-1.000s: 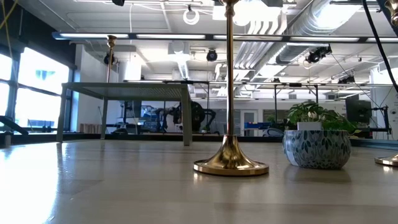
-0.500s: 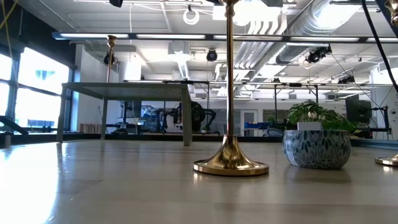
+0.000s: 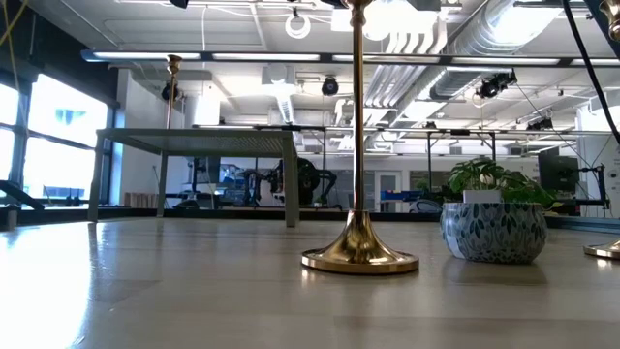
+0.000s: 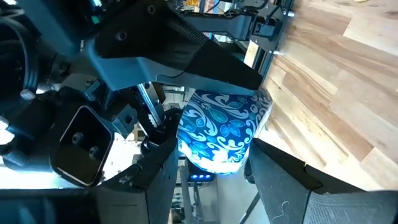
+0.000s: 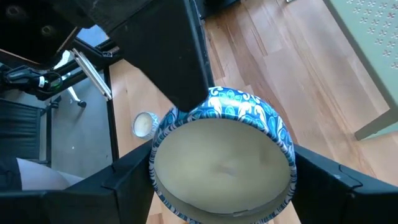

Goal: Pick & Place candle stick holders
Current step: Put the top right blue patterned round candle on the shelf

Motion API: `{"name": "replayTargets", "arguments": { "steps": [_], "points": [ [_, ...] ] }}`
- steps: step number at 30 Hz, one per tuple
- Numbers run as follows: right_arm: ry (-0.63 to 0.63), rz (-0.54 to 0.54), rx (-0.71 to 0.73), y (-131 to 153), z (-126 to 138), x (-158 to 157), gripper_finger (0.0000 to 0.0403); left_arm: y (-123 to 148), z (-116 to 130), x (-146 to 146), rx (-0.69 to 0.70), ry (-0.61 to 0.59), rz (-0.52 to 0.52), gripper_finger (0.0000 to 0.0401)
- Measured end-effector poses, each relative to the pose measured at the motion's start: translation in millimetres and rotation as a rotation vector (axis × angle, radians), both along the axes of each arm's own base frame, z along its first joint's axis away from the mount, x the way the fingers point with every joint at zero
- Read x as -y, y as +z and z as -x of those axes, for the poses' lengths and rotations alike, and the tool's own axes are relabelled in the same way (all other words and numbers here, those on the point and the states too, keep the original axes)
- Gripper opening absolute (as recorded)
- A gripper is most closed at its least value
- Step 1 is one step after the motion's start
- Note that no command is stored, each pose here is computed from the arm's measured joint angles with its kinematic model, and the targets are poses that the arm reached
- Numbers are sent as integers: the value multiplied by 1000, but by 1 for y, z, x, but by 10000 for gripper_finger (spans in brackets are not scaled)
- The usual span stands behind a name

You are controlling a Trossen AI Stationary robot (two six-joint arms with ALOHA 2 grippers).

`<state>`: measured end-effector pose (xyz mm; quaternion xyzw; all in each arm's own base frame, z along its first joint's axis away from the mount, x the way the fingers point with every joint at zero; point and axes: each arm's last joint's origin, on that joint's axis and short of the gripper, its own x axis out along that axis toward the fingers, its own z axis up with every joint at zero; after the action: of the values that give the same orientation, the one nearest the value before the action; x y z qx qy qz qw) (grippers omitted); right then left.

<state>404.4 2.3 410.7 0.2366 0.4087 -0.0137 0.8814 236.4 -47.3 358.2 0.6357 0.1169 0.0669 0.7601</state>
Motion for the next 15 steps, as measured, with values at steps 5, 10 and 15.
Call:
{"name": "replayTargets", "arguments": {
  "steps": [5, 10, 15],
  "points": [
    [2, 7, -2, 0, 0, 0, 286, 0, 0, 0, 9, 23, 27, 191],
    [-10, 5, -2, 0, 0, 3, 286, 1, 1, -2, 35, 76, 88, 191],
    [-11, 5, -2, 0, 0, 3, 286, 1, 1, -2, 36, 82, 85, 191]
  ]
}}
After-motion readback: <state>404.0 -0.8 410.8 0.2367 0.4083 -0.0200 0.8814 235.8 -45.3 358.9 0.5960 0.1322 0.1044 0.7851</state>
